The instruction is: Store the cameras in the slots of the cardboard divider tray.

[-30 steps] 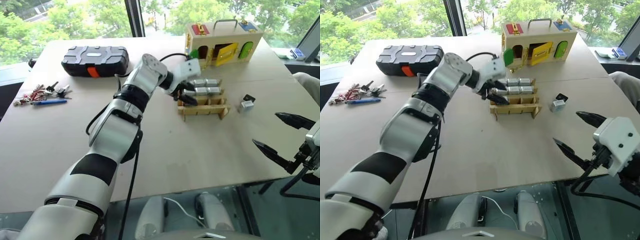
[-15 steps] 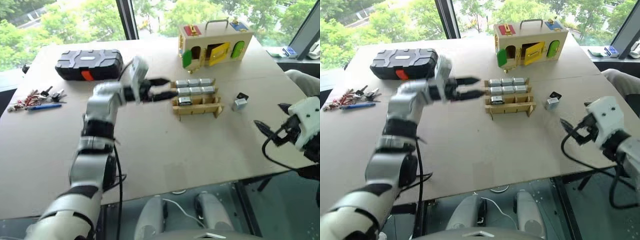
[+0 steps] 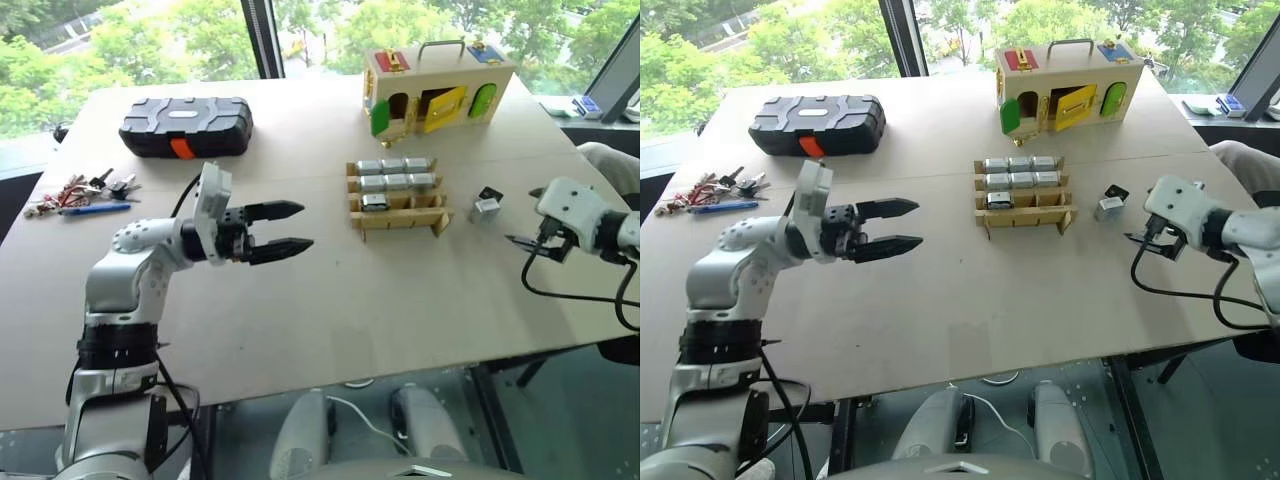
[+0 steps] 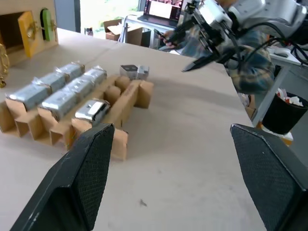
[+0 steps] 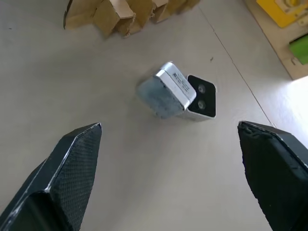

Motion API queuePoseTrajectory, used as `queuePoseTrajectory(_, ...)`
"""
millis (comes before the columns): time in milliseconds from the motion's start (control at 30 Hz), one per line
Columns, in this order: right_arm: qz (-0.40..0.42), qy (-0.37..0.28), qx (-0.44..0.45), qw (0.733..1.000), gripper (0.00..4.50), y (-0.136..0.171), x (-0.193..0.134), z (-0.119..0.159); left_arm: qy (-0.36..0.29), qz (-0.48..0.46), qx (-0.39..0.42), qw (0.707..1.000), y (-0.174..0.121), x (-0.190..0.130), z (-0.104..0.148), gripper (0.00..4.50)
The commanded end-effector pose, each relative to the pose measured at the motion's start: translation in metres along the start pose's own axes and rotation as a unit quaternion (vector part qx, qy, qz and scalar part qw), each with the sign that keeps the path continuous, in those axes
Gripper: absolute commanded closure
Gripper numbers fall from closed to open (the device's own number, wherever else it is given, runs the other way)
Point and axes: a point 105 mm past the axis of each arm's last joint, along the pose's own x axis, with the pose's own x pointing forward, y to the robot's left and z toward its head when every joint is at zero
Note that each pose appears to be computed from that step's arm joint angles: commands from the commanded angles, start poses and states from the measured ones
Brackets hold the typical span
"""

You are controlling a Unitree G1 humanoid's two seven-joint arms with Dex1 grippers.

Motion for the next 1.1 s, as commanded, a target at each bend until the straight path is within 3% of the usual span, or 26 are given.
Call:
queuePoseTrajectory(33,0.009,-0.015,-0.025,1.0,0.0,-0.008,0.003,0.004,-0.011,0.01,0.026,1.0,-0.006,-0.004,0.013,0.52)
queuePoseTrajectory(267,0.053,-0.005,-0.063,0.997,0.0,-0.012,0.02,0.001,-0.011,0.018,0.03,0.999,-0.014,-0.005,0.015,0.52)
queuePoseTrajectory(700,0.051,0.01,-0.059,0.997,0.0,-0.026,0.055,-0.005,-0.017,0.024,0.032,0.999,-0.04,-0.015,0.016,0.52)
queuePoseTrajectory(1100,0.065,-0.035,-0.054,0.996,0.0,-0.024,0.071,0.021,-0.036,-0.006,0.067,0.997,-0.05,-0.013,0.022,0.52)
